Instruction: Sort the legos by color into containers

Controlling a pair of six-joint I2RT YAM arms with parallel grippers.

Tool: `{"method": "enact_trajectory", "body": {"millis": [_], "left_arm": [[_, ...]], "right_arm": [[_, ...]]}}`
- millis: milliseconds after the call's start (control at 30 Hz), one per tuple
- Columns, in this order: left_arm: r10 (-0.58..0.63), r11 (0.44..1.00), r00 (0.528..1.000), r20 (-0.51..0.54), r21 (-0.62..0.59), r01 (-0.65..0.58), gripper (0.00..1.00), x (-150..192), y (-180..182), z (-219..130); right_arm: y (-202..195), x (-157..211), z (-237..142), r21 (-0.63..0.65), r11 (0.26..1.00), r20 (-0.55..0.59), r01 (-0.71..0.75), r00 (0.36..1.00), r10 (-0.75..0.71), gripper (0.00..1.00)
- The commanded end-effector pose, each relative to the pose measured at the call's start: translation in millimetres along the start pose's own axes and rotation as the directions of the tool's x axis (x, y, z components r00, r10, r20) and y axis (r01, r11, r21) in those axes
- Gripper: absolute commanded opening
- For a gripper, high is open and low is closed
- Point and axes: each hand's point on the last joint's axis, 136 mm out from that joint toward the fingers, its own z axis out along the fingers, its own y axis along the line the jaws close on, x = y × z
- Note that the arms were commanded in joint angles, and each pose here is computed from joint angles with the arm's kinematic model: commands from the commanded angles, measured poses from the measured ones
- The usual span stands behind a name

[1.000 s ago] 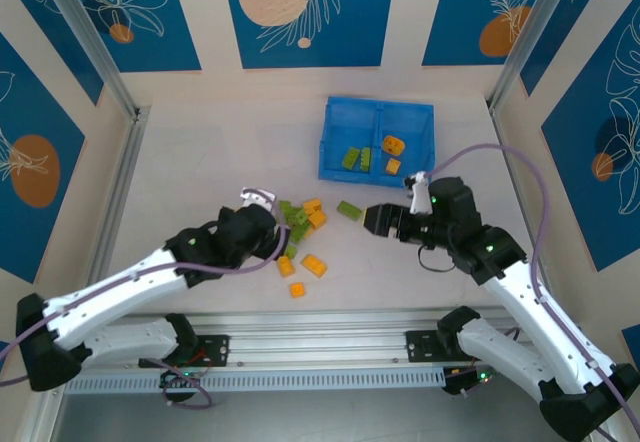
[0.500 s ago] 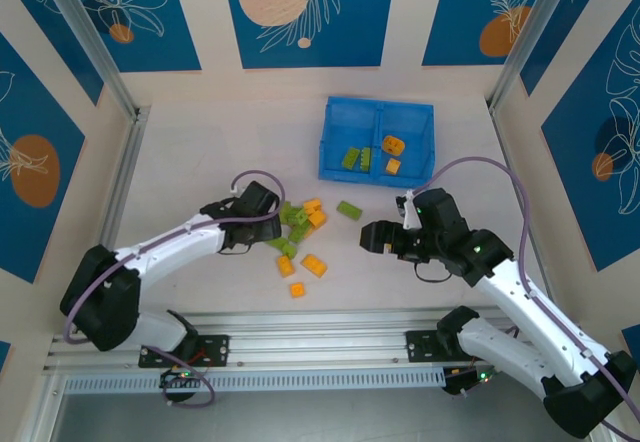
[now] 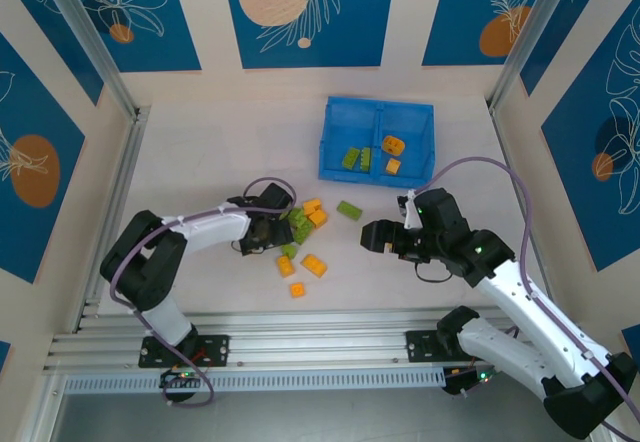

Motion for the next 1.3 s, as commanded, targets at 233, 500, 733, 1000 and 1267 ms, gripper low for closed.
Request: {"method": "enact_trajectory", "body": {"millis": [233,500,733,1000,1267], "left_arm": [[-0.037,0.998,0.998,-0.058,-0.054,0.034,0.44,19.5,21.4,19.6],[0.004,1.0,1.0,0.003,-0.001,-0.004,0.14,8.9,16.6,-3.5],[0.097,0.978,0.985,0.145,0.172,-0.122,0.07,-16.3,-18.7,-87.7],[0.271,0.862,0.878,0.395,0.306,-0.404,0.07,-63.5,-128.2,-186.3],[0.437,0.838,0.747,0.501,0.074,-0.54,0.07,-149.5,-222.9,-152.3]], "right_arm": [[-3.3,4.6,-2.3,0.014,1.0,-0.001,-0.019,1.0,0.019,0.87],[3.0,6.4,-2.3,-0.017,1.0,-0.013,-0.005,1.0,0.005,0.87],[31.7,11.0,-6.7,-0.151,0.987,-0.039,0.058,0.997,-0.065,0.88],[38.2,-6.3,-18.2,-0.145,0.987,0.066,0.063,0.996,-0.054,0.88],[21.8,-1.0,-28.0,-0.09,0.996,0.093,0.021,0.996,-0.013,0.88]]}}
